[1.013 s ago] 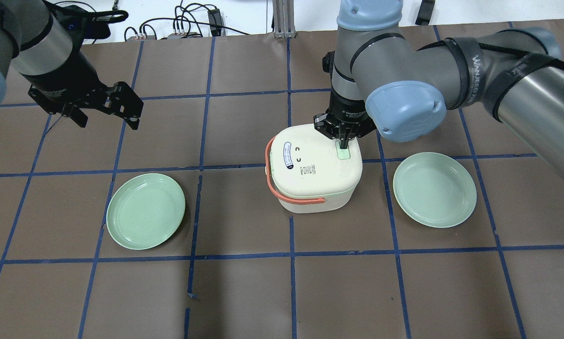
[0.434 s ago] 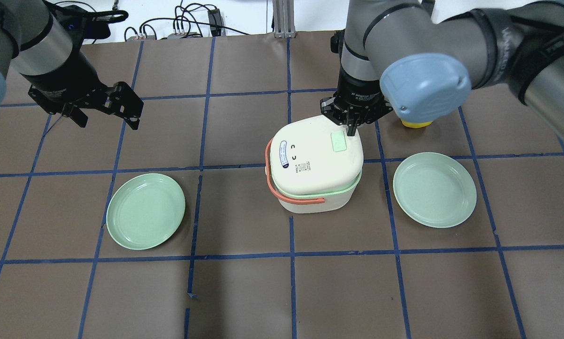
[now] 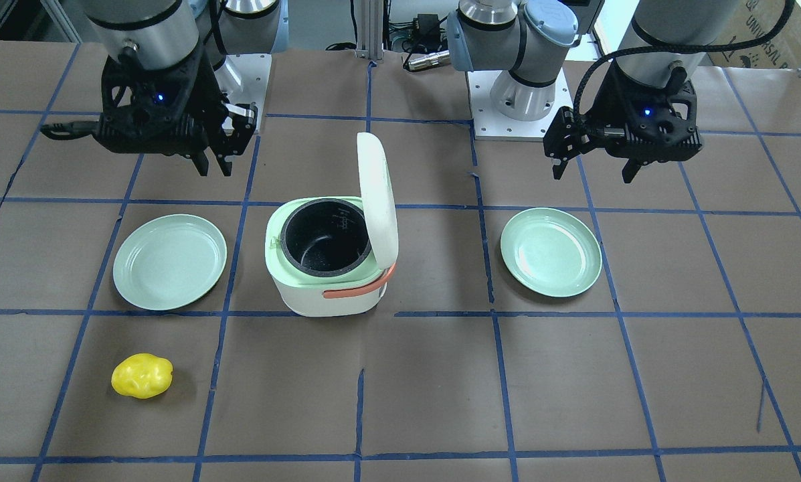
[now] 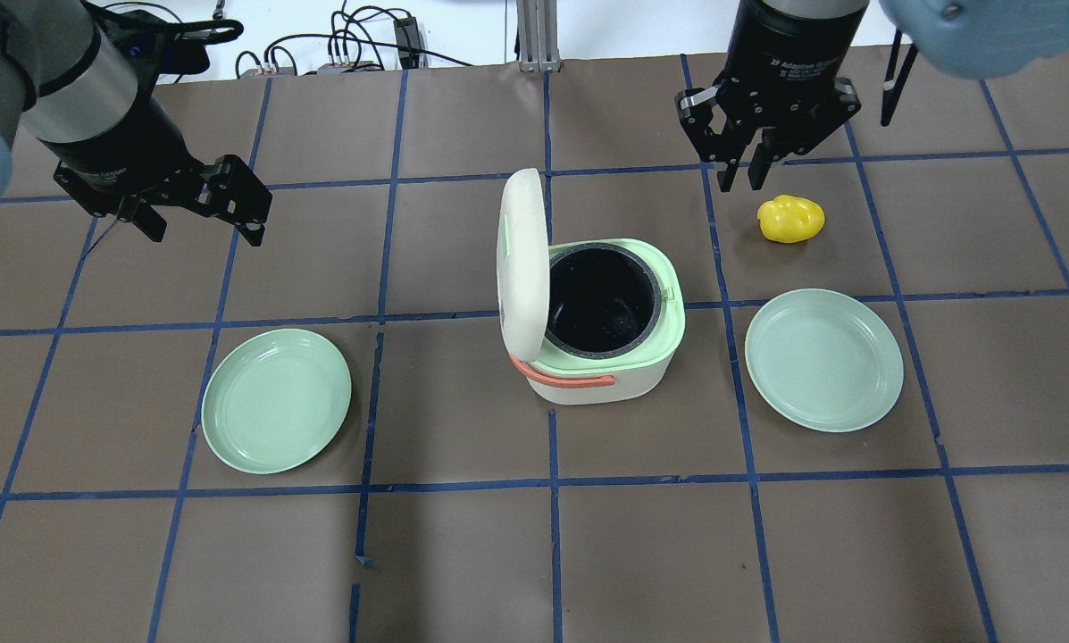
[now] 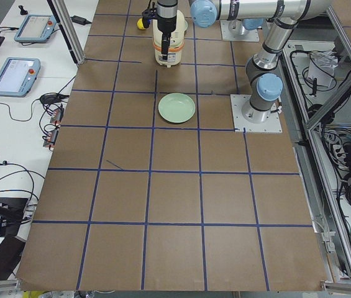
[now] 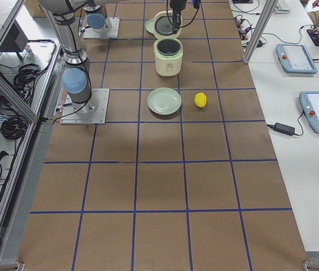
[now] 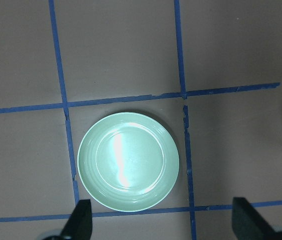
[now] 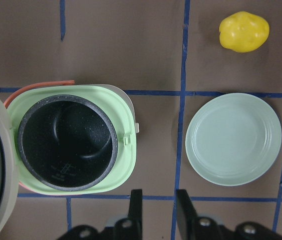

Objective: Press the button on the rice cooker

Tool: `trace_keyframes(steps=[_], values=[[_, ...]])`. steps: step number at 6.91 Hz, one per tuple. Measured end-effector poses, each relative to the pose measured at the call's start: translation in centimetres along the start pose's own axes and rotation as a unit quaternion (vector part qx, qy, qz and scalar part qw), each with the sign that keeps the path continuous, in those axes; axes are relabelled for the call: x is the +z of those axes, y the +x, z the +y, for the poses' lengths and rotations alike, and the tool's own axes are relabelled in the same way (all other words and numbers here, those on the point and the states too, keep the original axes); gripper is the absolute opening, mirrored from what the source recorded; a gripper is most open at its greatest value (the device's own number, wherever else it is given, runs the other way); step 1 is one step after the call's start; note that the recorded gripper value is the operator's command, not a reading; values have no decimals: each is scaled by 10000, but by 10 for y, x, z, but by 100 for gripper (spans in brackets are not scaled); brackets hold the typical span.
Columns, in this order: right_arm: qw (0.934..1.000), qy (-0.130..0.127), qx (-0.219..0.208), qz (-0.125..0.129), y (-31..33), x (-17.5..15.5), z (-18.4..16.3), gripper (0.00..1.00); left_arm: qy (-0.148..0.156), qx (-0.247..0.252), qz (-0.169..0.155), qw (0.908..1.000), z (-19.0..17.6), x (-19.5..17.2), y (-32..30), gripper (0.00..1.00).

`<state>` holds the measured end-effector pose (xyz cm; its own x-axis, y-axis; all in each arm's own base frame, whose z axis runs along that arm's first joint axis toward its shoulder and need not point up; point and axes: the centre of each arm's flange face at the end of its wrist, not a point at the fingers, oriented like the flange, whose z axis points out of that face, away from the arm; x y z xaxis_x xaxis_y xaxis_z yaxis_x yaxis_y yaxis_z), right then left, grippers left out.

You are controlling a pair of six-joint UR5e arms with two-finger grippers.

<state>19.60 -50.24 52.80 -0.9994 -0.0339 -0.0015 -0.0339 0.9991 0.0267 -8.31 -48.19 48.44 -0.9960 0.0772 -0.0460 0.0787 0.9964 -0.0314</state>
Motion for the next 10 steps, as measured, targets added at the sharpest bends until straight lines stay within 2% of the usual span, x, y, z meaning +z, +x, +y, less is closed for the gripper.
trace_keyframes(steps=[1,3,4,7,10], values=[[10000,-43,48,-16,6,1,5,100,0,0,1,10000,0,0,0,100],[9993,-250,263,-68,24,31,8,100,-1,0,-2,10000,0,0,0,100],[9989,-219,404,-74,33,40,5,100,-1,0,-2,10000,0,0,0,100],[9985,-52,491,256,45,38,3,100,-1,0,-2,10000,0,0,0,100],[9984,-53,494,276,45,38,3,99,0,0,3,10000,0,0,0,100]])
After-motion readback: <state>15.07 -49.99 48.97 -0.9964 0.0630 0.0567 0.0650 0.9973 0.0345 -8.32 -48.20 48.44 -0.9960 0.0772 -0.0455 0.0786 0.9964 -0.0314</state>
